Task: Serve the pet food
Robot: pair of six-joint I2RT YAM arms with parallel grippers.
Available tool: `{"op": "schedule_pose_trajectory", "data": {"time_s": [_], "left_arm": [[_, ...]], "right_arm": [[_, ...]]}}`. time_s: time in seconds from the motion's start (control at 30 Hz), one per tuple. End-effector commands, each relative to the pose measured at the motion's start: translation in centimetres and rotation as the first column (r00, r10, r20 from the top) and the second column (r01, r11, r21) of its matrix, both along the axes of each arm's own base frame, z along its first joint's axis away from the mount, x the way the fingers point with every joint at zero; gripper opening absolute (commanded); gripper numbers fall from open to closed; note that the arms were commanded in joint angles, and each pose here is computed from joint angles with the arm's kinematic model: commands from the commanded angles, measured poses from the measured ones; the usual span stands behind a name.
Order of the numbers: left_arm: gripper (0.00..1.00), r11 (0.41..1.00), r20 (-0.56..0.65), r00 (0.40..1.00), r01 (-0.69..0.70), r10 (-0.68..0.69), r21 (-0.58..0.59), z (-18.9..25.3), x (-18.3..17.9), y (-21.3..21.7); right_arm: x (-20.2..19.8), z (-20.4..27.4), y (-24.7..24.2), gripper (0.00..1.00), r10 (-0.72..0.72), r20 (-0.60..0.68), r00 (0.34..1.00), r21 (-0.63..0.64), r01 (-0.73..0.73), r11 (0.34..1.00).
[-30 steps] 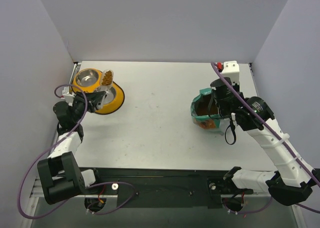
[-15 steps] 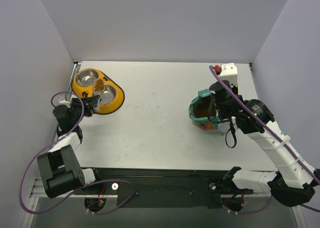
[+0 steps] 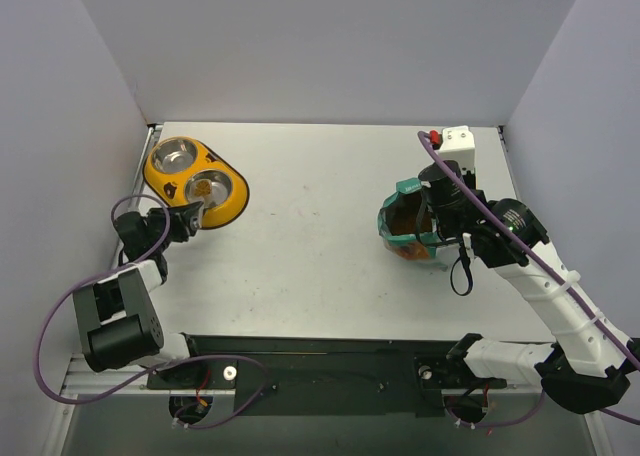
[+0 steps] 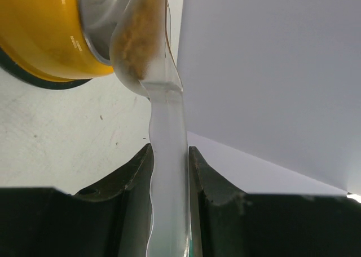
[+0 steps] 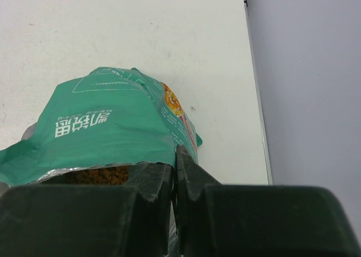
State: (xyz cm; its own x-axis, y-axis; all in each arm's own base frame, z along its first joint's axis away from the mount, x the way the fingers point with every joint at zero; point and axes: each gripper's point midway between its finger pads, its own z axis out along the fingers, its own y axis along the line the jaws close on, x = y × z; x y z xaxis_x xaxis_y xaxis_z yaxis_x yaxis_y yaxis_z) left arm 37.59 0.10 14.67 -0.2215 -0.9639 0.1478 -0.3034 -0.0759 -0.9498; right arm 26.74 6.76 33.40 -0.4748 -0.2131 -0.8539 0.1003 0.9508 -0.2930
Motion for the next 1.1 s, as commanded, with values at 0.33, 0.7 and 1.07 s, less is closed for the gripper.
{"op": "schedule_pose_trajectory", "data": {"time_s": [0.33, 0.7, 1.07], "left_arm": [[0.0, 0.994, -0.273, 0.962, -0.052, 0.024, -0.097, -0.9, 2.0, 0.2], [0.0, 0.983, -0.615, 0.788, -0.096, -0.021, -0.157, -0.5, 1.4, -1.0], [0.0, 0.984, -0.683, 0.728, -0.157, 0.061, -0.079, 4.1, 2.6, -0.8]], "right_arm": [[-0.4, 1.5, -2.6, 0.0, -0.086, 0.047, 0.995, -0.064, 0.089, 0.994], [-0.2, 1.3, -2.6, 0.0, -0.088, 0.041, 0.995, -0.08, 0.091, 0.993], [-0.2, 1.2, -2.6, 0.0, -0.088, 0.038, 0.995, -0.087, 0.091, 0.992]]}}
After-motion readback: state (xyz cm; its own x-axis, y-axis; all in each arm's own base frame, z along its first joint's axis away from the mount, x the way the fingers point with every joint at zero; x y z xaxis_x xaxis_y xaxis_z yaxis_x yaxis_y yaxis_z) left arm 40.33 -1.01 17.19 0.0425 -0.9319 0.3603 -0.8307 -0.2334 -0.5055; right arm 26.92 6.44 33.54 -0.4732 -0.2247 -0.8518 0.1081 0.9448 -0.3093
